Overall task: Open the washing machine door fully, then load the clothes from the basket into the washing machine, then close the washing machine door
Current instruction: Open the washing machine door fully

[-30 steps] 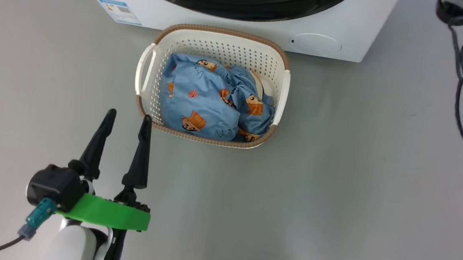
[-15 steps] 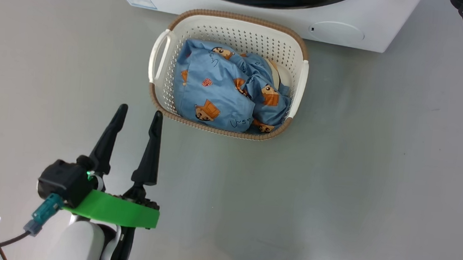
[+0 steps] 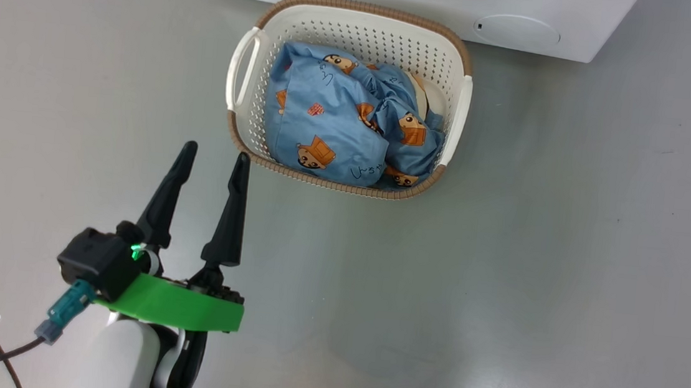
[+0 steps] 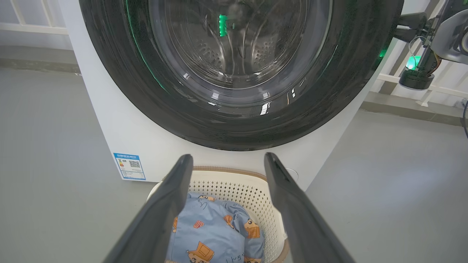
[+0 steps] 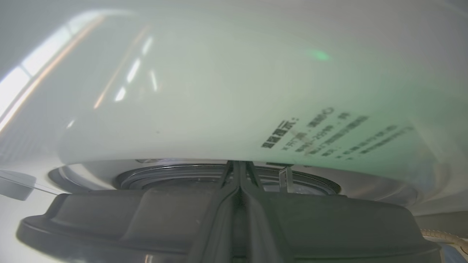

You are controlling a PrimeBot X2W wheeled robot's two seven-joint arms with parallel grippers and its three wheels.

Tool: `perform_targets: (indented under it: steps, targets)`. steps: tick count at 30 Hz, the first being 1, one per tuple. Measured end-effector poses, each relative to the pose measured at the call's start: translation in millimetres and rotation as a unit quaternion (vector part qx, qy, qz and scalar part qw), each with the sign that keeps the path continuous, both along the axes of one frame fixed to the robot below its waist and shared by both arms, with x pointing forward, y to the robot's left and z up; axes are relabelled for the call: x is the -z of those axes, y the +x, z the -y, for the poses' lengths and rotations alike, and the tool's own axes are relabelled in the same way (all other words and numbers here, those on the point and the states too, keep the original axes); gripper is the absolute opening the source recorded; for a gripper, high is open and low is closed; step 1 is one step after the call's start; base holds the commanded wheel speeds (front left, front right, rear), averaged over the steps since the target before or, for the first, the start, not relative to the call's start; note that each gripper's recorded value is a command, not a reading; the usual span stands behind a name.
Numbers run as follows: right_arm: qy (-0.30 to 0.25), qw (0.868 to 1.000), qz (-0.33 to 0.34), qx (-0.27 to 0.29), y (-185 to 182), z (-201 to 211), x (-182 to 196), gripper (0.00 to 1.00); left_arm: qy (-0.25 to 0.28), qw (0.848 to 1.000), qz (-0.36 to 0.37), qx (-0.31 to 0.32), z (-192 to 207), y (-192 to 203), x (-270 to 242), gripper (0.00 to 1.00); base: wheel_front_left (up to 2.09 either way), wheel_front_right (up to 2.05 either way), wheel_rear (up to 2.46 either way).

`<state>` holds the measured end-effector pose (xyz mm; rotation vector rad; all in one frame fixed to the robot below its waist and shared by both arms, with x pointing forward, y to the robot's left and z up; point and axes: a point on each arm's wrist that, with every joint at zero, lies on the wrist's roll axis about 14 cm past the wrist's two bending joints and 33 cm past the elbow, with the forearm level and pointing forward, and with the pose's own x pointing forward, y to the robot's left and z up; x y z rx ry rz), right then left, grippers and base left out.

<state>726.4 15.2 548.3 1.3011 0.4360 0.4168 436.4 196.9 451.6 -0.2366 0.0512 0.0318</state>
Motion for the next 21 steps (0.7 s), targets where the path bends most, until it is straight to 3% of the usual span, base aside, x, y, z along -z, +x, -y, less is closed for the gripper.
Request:
perform_targets:
  steps: [21]
  targets:
    - [-0.035, 0.994, -0.013, -0.103, -19.8, -12.9, 3.2, 0.0, -0.003, 1.0, 0.008, -0.002, -0.3, 0.6, -5.5, 1.0, 0.0, 0.0, 0.0]
